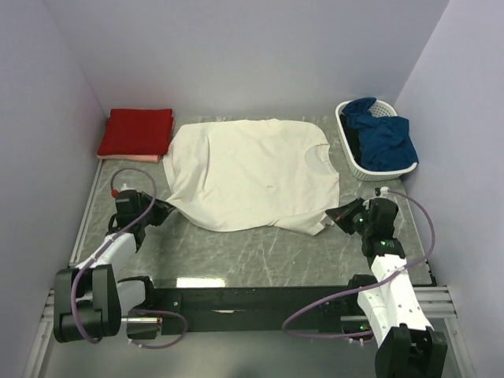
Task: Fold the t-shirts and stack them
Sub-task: Flatten the tshirt out
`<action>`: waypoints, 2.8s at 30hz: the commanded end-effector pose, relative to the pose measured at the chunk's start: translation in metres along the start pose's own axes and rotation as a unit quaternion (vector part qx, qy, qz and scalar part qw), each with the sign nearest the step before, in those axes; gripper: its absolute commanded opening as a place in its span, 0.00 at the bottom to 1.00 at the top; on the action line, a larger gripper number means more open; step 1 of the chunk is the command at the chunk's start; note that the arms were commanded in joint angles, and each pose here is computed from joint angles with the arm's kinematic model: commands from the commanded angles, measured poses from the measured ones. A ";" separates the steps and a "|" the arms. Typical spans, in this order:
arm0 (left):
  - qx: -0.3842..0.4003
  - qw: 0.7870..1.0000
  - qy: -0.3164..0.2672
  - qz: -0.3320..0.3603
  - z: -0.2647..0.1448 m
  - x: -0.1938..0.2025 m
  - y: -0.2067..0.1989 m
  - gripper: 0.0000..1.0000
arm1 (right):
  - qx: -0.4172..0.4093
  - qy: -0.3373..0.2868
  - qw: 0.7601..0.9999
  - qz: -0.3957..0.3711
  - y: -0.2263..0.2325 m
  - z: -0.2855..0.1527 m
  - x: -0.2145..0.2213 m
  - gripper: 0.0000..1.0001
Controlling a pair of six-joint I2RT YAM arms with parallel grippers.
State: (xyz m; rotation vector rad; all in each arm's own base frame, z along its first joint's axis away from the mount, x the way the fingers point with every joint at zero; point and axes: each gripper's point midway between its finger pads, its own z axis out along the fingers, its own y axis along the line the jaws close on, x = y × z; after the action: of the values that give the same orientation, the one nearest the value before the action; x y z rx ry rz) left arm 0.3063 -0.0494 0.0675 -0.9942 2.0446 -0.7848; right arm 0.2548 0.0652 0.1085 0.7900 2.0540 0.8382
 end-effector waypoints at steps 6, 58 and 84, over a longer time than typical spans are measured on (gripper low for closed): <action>-0.005 1.000 -0.027 0.015 -0.005 -0.014 -0.007 0.09 | 0.006 0.000 0.999 -0.032 0.018 -0.005 -0.018 0.00; -0.005 0.994 -0.012 0.107 0.009 0.006 -0.054 0.22 | 0.010 -0.080 0.997 -0.021 0.092 0.041 -0.142 0.00; -0.117 0.984 -0.081 0.105 -0.023 -0.026 -0.009 0.69 | 0.049 -0.035 0.998 -0.017 0.062 0.095 -0.145 0.00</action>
State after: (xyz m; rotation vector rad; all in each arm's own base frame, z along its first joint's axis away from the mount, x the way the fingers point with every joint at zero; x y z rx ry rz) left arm 0.3221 -0.0477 0.1014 -0.8603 2.1268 -0.4641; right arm 0.4014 0.0267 0.1461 0.8850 2.1228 0.6861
